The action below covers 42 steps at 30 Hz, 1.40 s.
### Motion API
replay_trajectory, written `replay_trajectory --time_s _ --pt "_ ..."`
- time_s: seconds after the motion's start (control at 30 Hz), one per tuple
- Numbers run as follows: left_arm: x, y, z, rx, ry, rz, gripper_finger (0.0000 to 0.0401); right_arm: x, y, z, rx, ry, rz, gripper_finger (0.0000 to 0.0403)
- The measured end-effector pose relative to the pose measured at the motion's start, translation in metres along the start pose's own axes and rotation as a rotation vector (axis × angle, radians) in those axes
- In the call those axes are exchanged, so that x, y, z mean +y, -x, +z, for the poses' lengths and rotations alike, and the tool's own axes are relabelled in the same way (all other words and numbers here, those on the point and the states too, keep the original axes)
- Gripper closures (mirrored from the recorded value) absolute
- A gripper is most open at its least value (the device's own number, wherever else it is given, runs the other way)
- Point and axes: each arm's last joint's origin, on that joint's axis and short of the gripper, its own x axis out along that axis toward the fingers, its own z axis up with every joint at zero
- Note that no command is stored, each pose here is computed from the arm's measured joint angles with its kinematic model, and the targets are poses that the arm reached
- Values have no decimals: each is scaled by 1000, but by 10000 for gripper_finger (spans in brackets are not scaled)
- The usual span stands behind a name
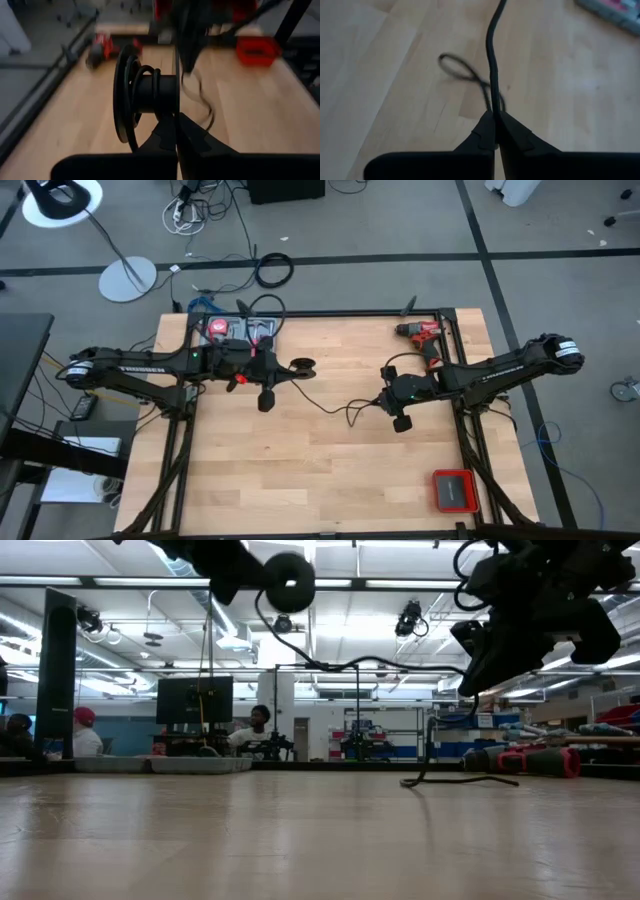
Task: Coil cords
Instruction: Coil the black wire on the black spool
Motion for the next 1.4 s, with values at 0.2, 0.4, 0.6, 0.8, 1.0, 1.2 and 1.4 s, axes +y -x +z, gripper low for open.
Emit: replay_trajectory --time_s 0.2,0.4,0.6,0.8,1.0,1.2,1.4 --pt "-1 4 -14 152 79 -37 401 -4 12 2 -40 25 -66 398" --pt "-3 4 -17 187 102 -84 401 -9 24 3 -69 35 -143 398" --pt "-4 5 -22 238 115 -131 401 -12 37 4 -109 45 -196 398" --pt "-5 6 -24 261 143 -170 401 -15 46 2 -116 36 -247 398" --pt "-7 6 -24 265 157 -217 401 -17 51 2 -116 37 -288 398" --pt "-7 6 -23 263 151 -227 401 -16 51 2 -126 40 -261 398" --pt "-6 5 -21 230 115 -209 401 -14 50 -2 -95 43 -220 398"
